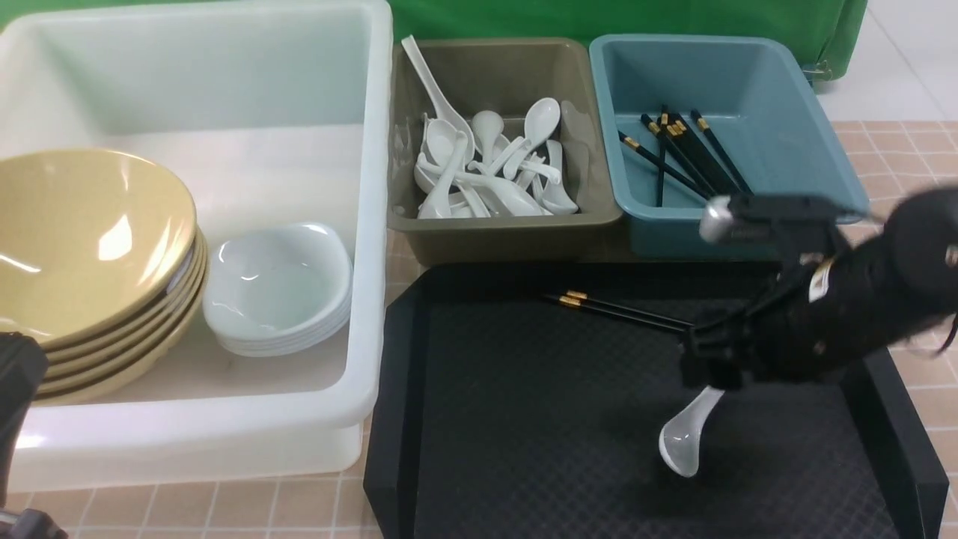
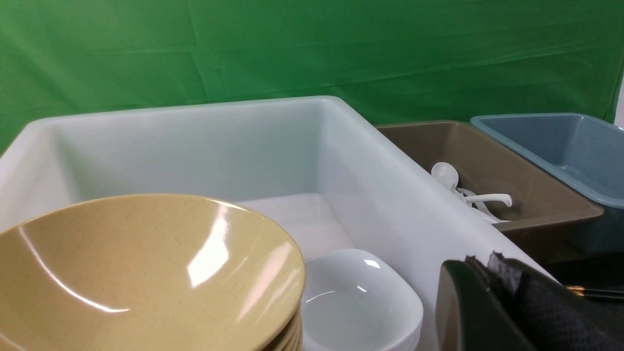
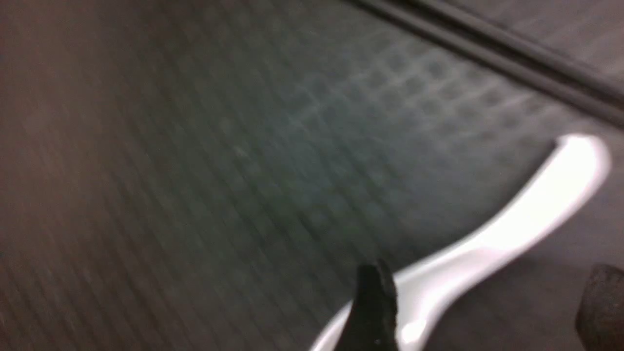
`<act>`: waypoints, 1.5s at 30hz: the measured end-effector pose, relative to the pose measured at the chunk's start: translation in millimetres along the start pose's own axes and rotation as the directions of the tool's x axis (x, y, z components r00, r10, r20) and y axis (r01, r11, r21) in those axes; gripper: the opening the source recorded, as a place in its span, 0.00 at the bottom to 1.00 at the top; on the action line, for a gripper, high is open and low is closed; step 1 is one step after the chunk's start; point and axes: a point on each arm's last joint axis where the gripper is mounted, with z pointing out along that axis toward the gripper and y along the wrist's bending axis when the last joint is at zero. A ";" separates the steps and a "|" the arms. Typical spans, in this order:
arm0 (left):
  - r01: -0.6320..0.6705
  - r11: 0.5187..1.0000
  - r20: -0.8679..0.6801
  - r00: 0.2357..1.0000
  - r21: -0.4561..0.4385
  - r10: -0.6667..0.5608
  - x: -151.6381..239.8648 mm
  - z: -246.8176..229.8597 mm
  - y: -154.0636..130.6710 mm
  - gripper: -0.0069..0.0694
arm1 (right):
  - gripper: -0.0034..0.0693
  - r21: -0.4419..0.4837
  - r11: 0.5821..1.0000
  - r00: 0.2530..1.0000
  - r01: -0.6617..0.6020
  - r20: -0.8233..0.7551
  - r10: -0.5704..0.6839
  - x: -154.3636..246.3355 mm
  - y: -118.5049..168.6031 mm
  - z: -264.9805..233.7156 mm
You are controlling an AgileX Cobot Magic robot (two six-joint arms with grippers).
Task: On brown table put chopsticks spoon bowls plates into blue grey white boxes.
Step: 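Reach down and grasp the white spoon resting in the bowl with the right gripper, then place the white spoon into the bin of spoons with the right gripper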
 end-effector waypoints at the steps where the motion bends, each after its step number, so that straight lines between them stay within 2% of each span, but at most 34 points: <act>1: 0.000 1.000 0.000 1.000 -0.001 0.000 0.6 0.2 0.1 0.10 | 0.81 -0.003 1.000 1.000 -0.017 -0.002 0.017 2.7 -0.5 5.3; 7: -0.001 1.000 0.013 1.000 -0.010 0.001 7.1 2.9 1.0 0.10 | 0.78 0.014 0.998 0.998 -0.054 -0.035 0.055 5.8 -4.8 35.9; 9: -0.001 1.000 0.019 1.000 -0.012 0.001 7.4 3.1 1.2 0.10 | 0.73 0.009 0.999 0.999 -0.037 -0.013 0.037 0.6 -2.1 41.0; 12: -0.001 1.000 0.019 1.000 -0.012 0.001 7.4 3.1 1.2 0.10 | 0.55 -0.004 0.998 0.998 0.056 -0.011 -0.057 -5.7 8.3 48.4; 13: -0.001 1.000 0.019 1.000 -0.012 0.001 7.4 3.1 1.2 0.10 | 0.52 -0.007 0.998 0.998 0.063 -0.012 -0.063 -6.6 9.6 48.3; 14: -0.001 1.000 0.020 1.000 -0.012 0.001 7.3 3.1 1.2 0.10 | 0.40 -0.016 0.993 0.992 0.119 -0.037 -0.120 -6.4 15.2 48.4; 16: -0.001 1.000 0.020 1.000 -0.012 0.001 7.3 3.1 1.2 0.10 | 0.25 -0.036 0.980 0.977 0.198 -0.073 -0.200 -6.3 24.3 44.9; 17: -0.001 1.000 0.020 1.000 -0.012 0.001 7.3 3.1 1.2 0.10 | 0.23 -0.038 0.978 0.976 0.203 -0.074 -0.205 -6.6 25.3 44.2; 18: -0.001 1.000 0.020 1.000 -0.012 0.001 7.3 3.3 1.2 0.10 | 0.15 -0.057 0.970 0.969 0.236 -0.061 -0.239 -13.0 34.2 34.6; 19: -0.001 1.000 0.020 1.000 -0.012 0.001 7.3 3.3 1.2 0.10 | 0.14 -0.065 0.965 0.965 0.253 -0.050 -0.256 -16.1 38.2 29.9; 23: -0.001 1.000 0.020 1.000 -0.013 0.001 7.3 3.6 1.3 0.10 | 0.14 -0.096 0.928 0.922 0.359 0.188 -0.337 -59.1 69.2 -10.2; 24: -0.001 1.000 0.020 1.000 -0.013 0.001 7.3 3.6 1.3 0.10 | 0.14 -0.088 0.916 0.879 0.391 0.333 -0.343 -80.0 81.5 -25.3; 26: -0.001 1.000 0.020 1.000 -0.013 0.001 7.5 3.7 1.3 0.10 | 0.14 -0.065 0.910 0.799 0.410 0.506 -0.324 -104.3 93.0 -40.4; 27: -0.001 1.000 0.020 1.000 -0.013 0.001 7.4 3.7 1.3 0.10 | 0.14 -0.059 0.909 0.787 0.412 0.525 -0.323 -107.3 94.0 -40.9; 28: -0.001 1.000 0.027 1.000 -0.014 0.001 6.8 3.6 1.4 0.10 | 0.15 -0.030 0.914 0.670 0.404 0.690 -0.274 -133.9 103.5 -50.6; 29: -0.001 1.000 0.027 1.000 -0.014 0.001 6.8 3.6 1.4 0.10 | 0.15 -0.028 0.915 0.660 0.403 0.702 -0.269 -136.4 104.4 -51.1; 30: 0.005 1.000 0.041 0.999 -0.014 -0.004 6.6 3.6 1.5 0.10 | 0.18 -0.008 0.915 0.602 0.404 0.755 -0.259 -151.7 109.8 -50.6; 31: 0.005 1.000 0.041 0.999 -0.015 -0.004 6.5 3.6 1.5 0.10 | 0.20 -0.002 0.915 0.588 0.403 0.767 -0.257 -159.3 111.7 -48.1; 33: 0.005 1.000 0.041 0.999 -0.015 -0.004 6.4 3.6 1.5 0.10 | 0.29 0.004 0.910 0.594 0.414 0.757 -0.273 -172.3 116.5 -35.3; 36: 0.005 1.000 0.041 0.999 -0.015 -0.004 6.3 3.6 1.5 0.10 | 0.51 0.022 0.881 0.664 0.473 0.649 -0.372 -179.5 115.6 -14.9; 37: 0.005 1.000 0.041 0.999 -0.015 -0.004 6.3 3.6 1.5 0.10 | 0.53 0.033 0.874 0.664 0.485 0.637 -0.392 -179.7 114.2 -12.9; 38: 0.005 1.000 0.041 0.999 -0.015 -0.004 6.3 3.6 1.5 0.10 | 0.61 0.053 0.834 0.686 0.549 0.541 -0.486 -176.9 109.0 -9.3; 39: 0.005 1.000 0.041 0.999 -0.015 -0.004 6.3 3.6 1.5 0.10 | 0.66 0.060 0.814 0.695 0.578 0.487 -0.529 -175.5 104.5 -9.3; 40: 0.005 1.000 0.041 0.999 -0.015 -0.004 6.3 3.6 1.5 0.10 | 0.69 0.068 0.790 0.705 0.609 0.410 -0.578 -174.0 96.3 -14.1; 42: 0.005 1.000 0.041 0.999 -0.015 -0.004 6.3 3.6 1.5 0.10 | 0.70 0.065 0.770 0.732 0.634 0.272 -0.625 -168.8 77.8 -24.9; 43: 0.005 1.000 0.041 0.999 -0.015 -0.004 6.3 3.6 1.5 0.10 | 0.70 0.061 0.771 0.736 0.634 0.257 -0.626 -168.3 75.8 -24.9; 45: 0.005 1.000 0.041 0.999 -0.015 -0.004 6.3 3.6 1.5 0.10 | 0.68 0.036 0.785 0.781 0.618 0.087 -0.618 -159.0 46.6 -39.2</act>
